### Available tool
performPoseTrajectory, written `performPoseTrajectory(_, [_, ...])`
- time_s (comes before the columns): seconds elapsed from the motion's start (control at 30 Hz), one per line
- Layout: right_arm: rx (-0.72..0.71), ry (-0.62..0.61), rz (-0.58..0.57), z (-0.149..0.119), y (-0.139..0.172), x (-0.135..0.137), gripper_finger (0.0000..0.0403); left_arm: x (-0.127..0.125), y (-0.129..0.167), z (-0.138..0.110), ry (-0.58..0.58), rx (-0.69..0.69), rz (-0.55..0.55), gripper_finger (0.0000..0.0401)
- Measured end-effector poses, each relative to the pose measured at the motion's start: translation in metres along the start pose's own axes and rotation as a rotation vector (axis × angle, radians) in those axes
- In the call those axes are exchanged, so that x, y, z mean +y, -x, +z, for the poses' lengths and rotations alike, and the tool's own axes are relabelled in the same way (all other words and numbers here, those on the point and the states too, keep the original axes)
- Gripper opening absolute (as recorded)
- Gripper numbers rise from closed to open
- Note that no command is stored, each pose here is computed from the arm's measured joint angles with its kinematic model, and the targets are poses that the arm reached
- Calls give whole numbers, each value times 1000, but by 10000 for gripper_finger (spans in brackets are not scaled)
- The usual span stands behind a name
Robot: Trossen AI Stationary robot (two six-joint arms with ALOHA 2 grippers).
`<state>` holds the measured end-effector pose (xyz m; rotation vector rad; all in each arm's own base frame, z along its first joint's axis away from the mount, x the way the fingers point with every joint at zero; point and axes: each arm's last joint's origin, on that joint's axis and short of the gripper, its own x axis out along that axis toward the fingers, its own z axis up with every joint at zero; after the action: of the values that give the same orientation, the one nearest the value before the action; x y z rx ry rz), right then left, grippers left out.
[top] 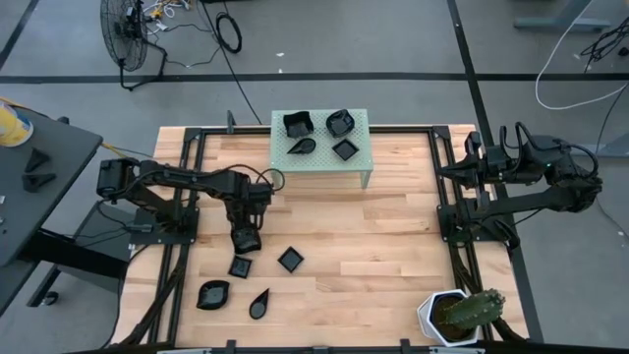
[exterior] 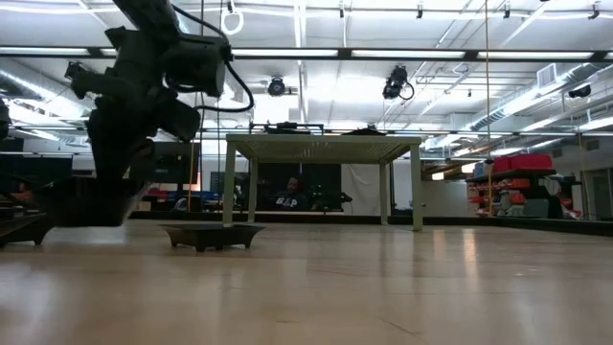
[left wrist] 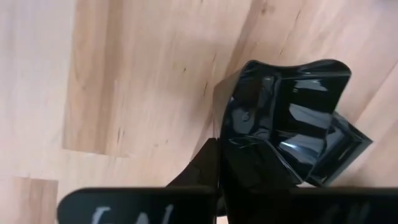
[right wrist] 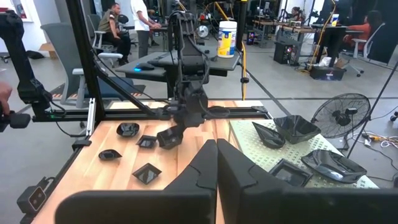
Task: Pick & Place Mini shaped plates
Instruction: Stack the distorted square plate on top of the distorted square plate on the shelf
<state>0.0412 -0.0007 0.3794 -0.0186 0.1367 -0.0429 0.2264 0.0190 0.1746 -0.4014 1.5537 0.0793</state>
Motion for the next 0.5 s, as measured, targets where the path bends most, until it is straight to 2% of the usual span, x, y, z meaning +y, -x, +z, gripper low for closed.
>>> performPoseTrajectory(0.3, [0, 0, 0, 0, 0, 0, 4, 4, 32, 14, 48, -33, -5, 4])
performPoseTrajectory(0.5, [0, 0, -1, 0, 0, 0, 4, 7, 70, 20, 101, -34, 19, 4])
